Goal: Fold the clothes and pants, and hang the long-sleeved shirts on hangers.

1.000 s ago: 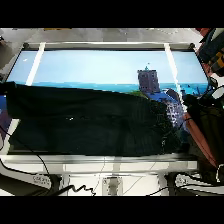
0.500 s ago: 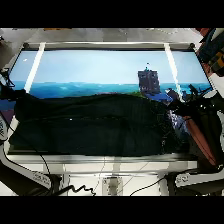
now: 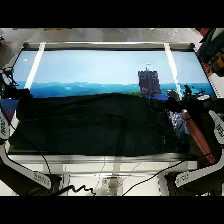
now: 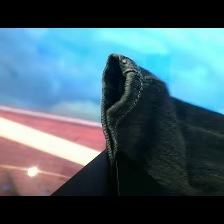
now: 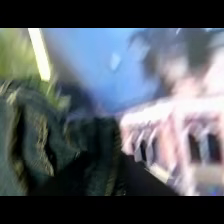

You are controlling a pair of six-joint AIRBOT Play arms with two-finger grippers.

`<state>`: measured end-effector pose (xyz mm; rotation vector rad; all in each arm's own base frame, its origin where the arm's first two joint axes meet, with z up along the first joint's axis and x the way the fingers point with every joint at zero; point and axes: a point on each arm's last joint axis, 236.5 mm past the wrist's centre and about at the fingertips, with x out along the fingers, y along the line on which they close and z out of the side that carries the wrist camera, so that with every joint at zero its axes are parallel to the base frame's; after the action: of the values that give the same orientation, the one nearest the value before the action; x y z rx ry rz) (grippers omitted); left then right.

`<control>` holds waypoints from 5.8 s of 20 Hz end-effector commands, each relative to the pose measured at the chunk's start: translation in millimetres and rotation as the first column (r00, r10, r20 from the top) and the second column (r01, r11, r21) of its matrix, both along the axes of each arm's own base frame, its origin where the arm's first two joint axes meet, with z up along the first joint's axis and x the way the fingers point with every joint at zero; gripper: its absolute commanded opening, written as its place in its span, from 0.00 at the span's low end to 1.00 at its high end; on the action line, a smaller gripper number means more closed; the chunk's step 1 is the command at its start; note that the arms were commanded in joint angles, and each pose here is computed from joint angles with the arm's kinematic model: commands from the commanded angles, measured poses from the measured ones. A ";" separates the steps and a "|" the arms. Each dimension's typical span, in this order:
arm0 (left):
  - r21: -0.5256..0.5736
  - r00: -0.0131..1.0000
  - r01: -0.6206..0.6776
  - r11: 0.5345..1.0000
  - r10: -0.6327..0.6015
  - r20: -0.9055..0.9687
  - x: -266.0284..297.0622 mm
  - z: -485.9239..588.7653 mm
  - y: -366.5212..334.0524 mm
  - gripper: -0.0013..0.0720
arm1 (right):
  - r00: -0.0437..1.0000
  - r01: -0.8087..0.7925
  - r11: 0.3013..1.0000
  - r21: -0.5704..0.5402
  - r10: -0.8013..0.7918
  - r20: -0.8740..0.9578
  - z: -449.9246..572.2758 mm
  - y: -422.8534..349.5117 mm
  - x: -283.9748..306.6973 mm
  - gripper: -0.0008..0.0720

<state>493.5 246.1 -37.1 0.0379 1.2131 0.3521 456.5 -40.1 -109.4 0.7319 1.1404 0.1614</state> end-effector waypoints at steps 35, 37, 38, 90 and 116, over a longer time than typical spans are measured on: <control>-0.087 0.892 0.316 0.945 -0.264 0.367 -43.5 235.3 -142.9 0.04 | 0.999 0.036 0.922 -0.386 -0.049 -0.023 190.3 -75.4 -129.8 0.04; -0.144 0.871 0.366 0.919 -0.284 0.401 -53.7 238.2 -167.2 0.04 | 0.993 0.096 0.925 -0.367 -0.115 -0.032 175.1 -71.7 -166.2 0.04; -0.173 0.875 0.370 0.913 -0.280 0.394 -61.4 230.1 -174.4 0.04 | 0.988 0.127 0.925 -0.359 -0.150 -0.038 163.6 -69.3 -182.9 0.04; -0.674 0.756 -0.416 0.610 0.644 0.116 -228.1 -8.9 -68.9 0.04 | 0.910 0.354 0.833 -0.425 -0.202 0.363 128.3 -48.4 -177.4 0.04; -0.692 0.658 -0.124 0.712 0.580 0.479 132.4 49.2 -70.4 0.06 | 0.701 0.687 0.725 -0.055 -0.640 0.315 93.2 -97.7 59.4 0.11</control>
<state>594.1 174.5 13.9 -0.8429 0.5719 0.2842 472.4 -132.6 4.4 0.8416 0.5956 -0.4189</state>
